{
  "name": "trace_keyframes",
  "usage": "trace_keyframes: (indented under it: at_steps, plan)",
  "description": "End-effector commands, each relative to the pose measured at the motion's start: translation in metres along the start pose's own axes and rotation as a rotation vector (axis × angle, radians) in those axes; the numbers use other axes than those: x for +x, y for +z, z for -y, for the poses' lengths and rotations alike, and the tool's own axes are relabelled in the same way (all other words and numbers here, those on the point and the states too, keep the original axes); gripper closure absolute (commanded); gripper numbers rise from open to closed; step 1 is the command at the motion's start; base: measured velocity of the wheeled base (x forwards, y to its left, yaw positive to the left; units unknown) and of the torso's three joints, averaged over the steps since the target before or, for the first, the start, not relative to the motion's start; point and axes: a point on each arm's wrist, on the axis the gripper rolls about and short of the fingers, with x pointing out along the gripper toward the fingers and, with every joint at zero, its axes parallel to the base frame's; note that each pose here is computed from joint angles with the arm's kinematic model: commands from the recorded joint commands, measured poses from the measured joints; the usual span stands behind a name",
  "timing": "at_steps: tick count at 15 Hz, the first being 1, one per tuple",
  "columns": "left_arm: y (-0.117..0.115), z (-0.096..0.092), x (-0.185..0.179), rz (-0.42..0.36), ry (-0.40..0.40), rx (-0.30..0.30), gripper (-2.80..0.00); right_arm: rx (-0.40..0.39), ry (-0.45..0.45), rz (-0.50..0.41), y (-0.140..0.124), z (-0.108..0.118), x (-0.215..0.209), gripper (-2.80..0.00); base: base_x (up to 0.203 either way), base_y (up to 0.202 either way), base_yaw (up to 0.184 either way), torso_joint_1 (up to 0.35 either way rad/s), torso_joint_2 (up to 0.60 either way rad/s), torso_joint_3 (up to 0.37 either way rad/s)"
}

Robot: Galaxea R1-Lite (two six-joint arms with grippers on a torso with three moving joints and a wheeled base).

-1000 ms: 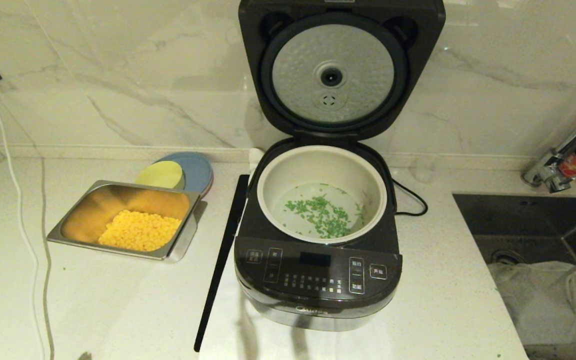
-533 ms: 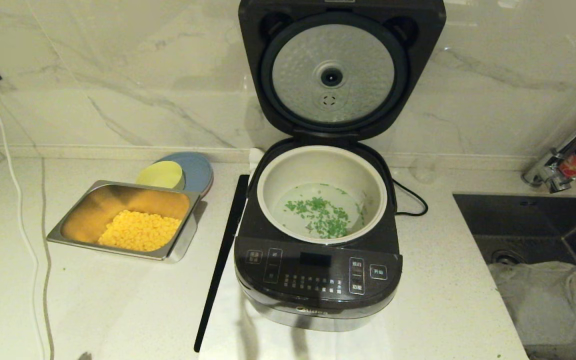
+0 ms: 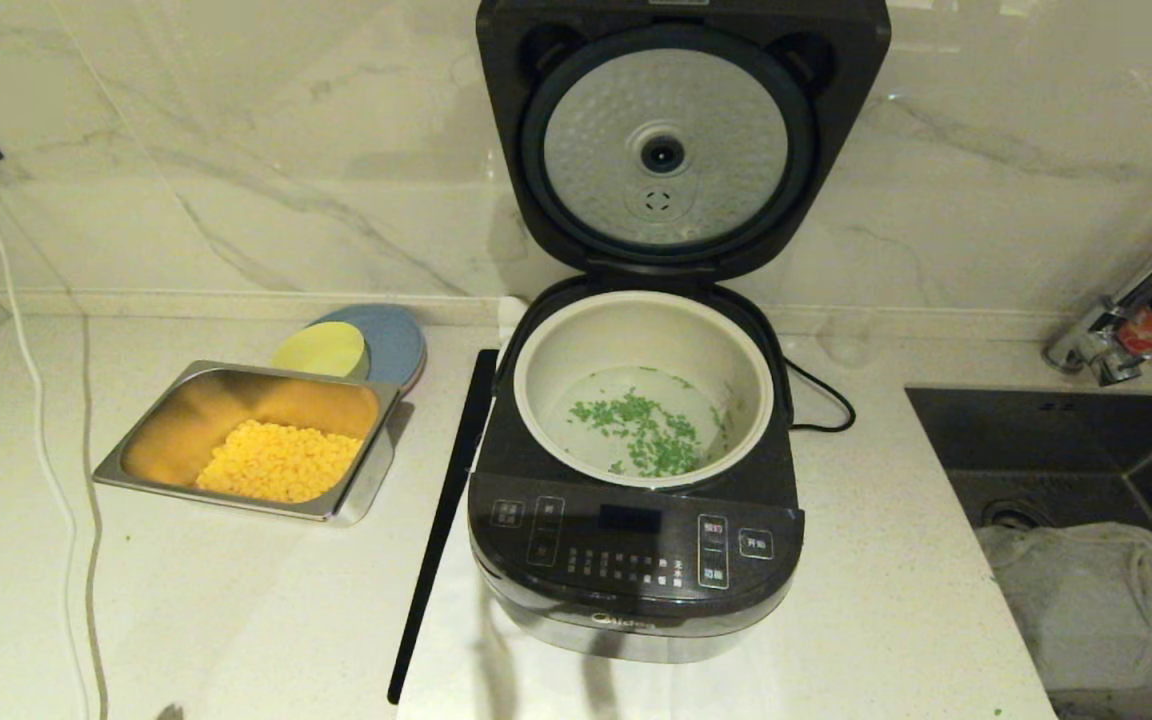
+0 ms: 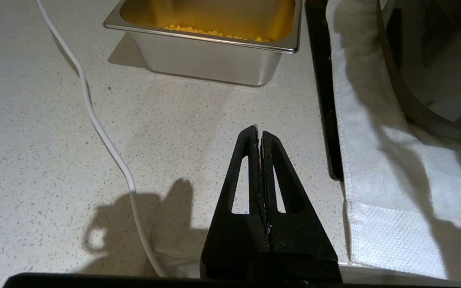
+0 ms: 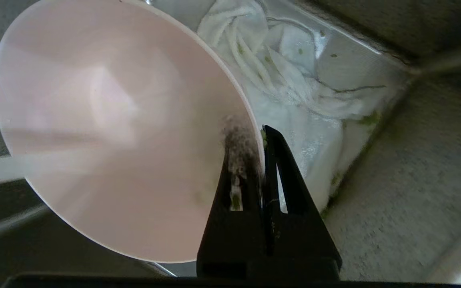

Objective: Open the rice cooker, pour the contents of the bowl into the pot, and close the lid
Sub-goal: Fill a bowl with water from the tap

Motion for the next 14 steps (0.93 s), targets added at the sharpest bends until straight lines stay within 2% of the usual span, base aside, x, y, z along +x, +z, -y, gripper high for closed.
trace_keyframes:
  at_steps: [1, 6, 8, 14]
  plan:
    - [-0.003, 0.0, 0.001, -0.007, 0.001, 0.0, 0.0, 0.014, 0.005, -0.014, -0.003, -0.003, 0.012, 0.0, 0.0, 0.0, 0.0, 0.0, 0.0, 0.0]
    - [-0.003, 0.0, 0.001, -0.007, 0.001, 0.0, 0.0, 0.019, 0.009, -0.012, -0.005, -0.009, -0.001, 0.0, 0.0, 0.0, 0.0, 0.0, 0.0, 0.0]
    - [-0.003, 0.0, 0.001, -0.007, 0.001, 0.001, 0.0, 0.008, 0.016, -0.012, -0.009, -0.015, -0.018, 0.0, 0.0, 0.0, 0.0, 0.0, 0.0, 0.0]
    - [-0.003, 0.0, 0.001, -0.007, 0.001, 0.0, 0.0, -0.136, 0.115, -0.078, -0.051, -0.062, -0.106, 0.0, 0.0, 0.0, 0.0, 0.0, 0.0, 0.0]
